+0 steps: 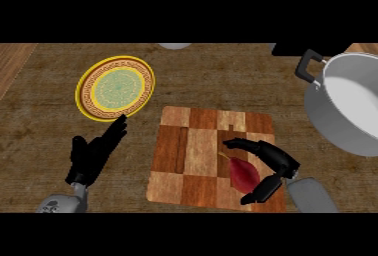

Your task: Pick the pear from the cutting board and place it in the pot

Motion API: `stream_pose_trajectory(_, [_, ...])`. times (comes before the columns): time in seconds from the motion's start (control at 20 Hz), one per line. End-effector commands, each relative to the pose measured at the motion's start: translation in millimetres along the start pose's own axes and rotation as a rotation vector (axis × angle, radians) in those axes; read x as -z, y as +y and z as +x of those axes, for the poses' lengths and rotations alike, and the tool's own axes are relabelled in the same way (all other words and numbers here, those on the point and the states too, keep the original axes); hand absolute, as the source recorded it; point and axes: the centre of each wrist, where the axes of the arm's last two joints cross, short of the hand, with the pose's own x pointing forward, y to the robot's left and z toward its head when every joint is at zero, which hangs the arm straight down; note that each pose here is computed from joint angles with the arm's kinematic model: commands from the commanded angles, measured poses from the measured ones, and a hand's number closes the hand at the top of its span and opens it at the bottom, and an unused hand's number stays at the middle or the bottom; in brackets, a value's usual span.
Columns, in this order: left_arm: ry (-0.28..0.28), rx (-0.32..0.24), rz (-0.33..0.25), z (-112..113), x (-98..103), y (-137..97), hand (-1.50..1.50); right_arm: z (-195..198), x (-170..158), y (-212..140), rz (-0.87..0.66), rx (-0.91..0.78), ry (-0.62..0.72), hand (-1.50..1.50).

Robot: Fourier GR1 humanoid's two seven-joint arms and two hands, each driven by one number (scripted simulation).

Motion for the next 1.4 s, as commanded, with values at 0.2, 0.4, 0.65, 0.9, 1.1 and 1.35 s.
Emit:
stream_pose_trajectory(0.2, [0.018,0.001,-0.01,1,2,2,0.0,-37,16,35,0.048,0.016,-0.025,1.5])
stream_pose_trajectory(0.4, [-0.022,-0.002,0.015,-8,4,-14,0.0,-32,26,18,0.028,0.11,-0.067,1.5])
stream_pose_trajectory(0.65, [0.006,0.004,0.004,6,10,-2,0.0,-39,1,27,-0.031,0.052,-0.19,1.5])
stream_pose_trajectory(0.9, [0.01,-0.015,0.068,-4,-2,14,0.0,-53,-170,-96,-0.497,-0.069,-0.17,1.5])
stream_pose_trajectory(1.1, [0.008,-0.025,0.068,-12,-7,6,0.0,-33,-273,-140,-0.742,-0.15,-0.14,1.5])
stream_pose_trajectory(1.35, [-0.012,-0.019,0.021,-7,-4,1,0.0,-16,-358,-157,-0.891,-0.164,-0.139,1.5])
